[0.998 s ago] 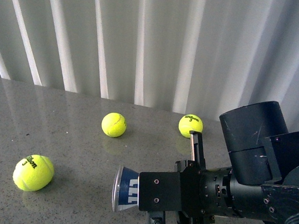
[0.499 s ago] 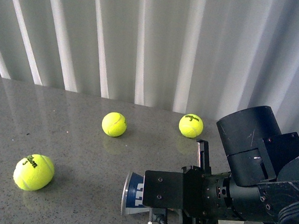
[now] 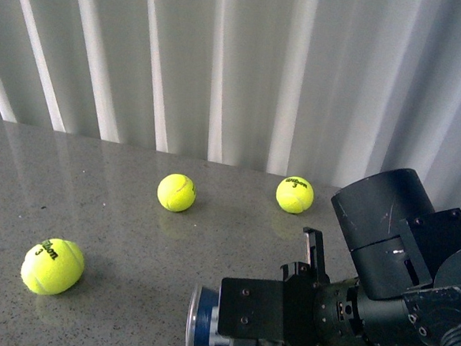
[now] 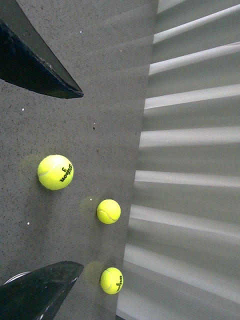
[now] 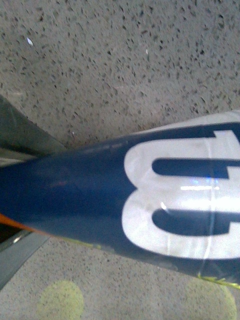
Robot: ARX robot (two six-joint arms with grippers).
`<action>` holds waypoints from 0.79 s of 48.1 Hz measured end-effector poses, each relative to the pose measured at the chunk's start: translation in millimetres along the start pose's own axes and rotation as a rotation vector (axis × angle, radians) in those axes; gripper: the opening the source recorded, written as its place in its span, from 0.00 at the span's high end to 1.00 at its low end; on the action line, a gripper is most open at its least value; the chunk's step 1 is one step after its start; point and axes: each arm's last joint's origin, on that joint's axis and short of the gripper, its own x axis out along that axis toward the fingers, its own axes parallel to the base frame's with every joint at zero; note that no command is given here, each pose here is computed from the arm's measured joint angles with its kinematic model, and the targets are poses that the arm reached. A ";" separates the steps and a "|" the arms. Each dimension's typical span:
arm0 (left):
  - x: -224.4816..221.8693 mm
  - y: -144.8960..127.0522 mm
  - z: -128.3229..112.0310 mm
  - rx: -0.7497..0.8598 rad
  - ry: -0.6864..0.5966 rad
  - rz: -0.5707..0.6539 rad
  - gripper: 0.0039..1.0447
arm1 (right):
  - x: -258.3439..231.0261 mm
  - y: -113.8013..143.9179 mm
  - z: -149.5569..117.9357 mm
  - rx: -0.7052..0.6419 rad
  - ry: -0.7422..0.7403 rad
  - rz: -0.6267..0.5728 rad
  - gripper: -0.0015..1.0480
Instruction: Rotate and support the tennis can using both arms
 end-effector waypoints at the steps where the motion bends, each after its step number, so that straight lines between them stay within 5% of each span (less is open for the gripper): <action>1: 0.0 0.0 0.0 0.000 0.000 0.000 0.06 | 0.0 1.5 -0.5 0.002 0.005 0.009 0.68; 18: 0.0 0.0 0.0 0.000 0.000 0.000 0.06 | -11.6 9.9 5.2 0.054 0.046 0.103 0.05; 38: 0.0 0.0 0.0 0.000 0.000 0.000 0.06 | -39.9 -3.0 14.9 0.086 0.072 0.104 0.07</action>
